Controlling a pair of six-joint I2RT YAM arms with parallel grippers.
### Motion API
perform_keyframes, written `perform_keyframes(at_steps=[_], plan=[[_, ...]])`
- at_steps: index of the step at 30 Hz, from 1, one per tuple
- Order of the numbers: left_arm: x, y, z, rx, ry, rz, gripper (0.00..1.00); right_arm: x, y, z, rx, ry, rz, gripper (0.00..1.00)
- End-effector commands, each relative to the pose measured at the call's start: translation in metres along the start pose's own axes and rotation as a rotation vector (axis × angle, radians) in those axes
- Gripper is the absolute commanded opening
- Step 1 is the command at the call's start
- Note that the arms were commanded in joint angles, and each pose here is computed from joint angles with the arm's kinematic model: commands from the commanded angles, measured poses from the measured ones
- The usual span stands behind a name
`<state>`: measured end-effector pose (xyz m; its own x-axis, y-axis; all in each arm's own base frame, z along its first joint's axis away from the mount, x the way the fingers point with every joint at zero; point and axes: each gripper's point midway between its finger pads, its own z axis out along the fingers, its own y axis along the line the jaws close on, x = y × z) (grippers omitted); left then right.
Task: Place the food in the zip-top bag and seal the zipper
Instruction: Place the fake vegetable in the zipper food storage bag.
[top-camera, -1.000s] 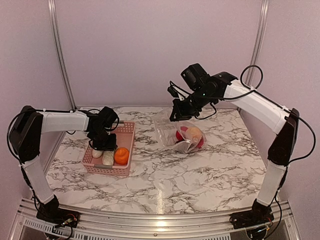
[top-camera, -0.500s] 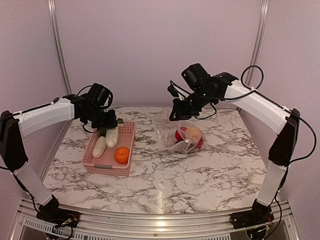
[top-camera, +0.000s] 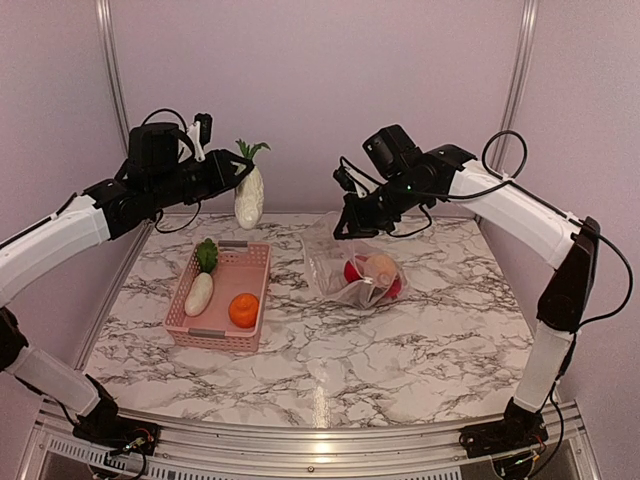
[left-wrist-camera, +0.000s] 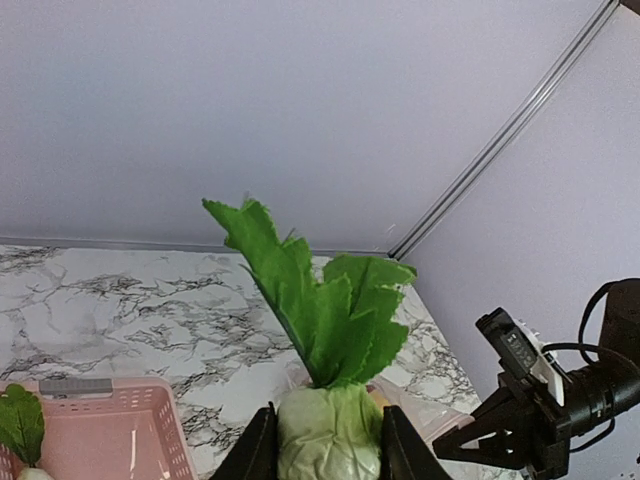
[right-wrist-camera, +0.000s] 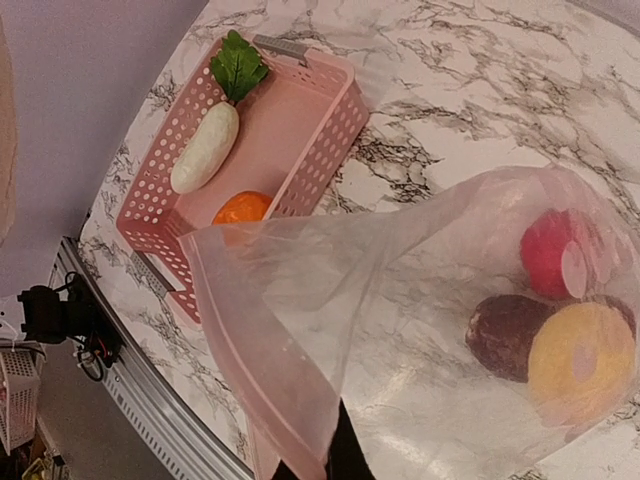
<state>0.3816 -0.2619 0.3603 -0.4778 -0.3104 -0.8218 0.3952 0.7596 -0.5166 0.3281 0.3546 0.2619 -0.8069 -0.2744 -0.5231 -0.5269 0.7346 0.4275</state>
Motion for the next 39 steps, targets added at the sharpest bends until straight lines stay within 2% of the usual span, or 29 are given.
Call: perform_keyframes(at_steps=[1, 6, 12, 22, 35, 39], plan=[[-0.026, -0.061, -0.008, 0.226, -0.11, -0.007, 0.12, -0.022, 0.023, -0.017, -0.076, -0.084, -0.003, 0.0], [-0.03, -0.109, -0.016, 0.343, -0.178, 0.051, 0.12, -0.028, 0.034, -0.023, -0.121, -0.1, 0.015, 0.0], [-0.021, -0.132, -0.015, 0.358, -0.251, 0.107, 0.09, -0.034, 0.044, -0.034, -0.165, -0.12, 0.031, 0.0], [0.014, -0.135, 0.007, 0.266, -0.286, 0.194, 0.09, -0.032, 0.049, -0.039, -0.228, -0.12, 0.069, 0.0], [0.05, -0.099, 0.026, 0.054, -0.349, 0.248, 0.1, -0.031, 0.04, -0.047, -0.296, -0.142, 0.158, 0.0], [0.059, -0.097, 0.037, 0.015, -0.356, 0.272, 0.13, -0.031, 0.04, -0.047, -0.303, -0.142, 0.165, 0.0]])
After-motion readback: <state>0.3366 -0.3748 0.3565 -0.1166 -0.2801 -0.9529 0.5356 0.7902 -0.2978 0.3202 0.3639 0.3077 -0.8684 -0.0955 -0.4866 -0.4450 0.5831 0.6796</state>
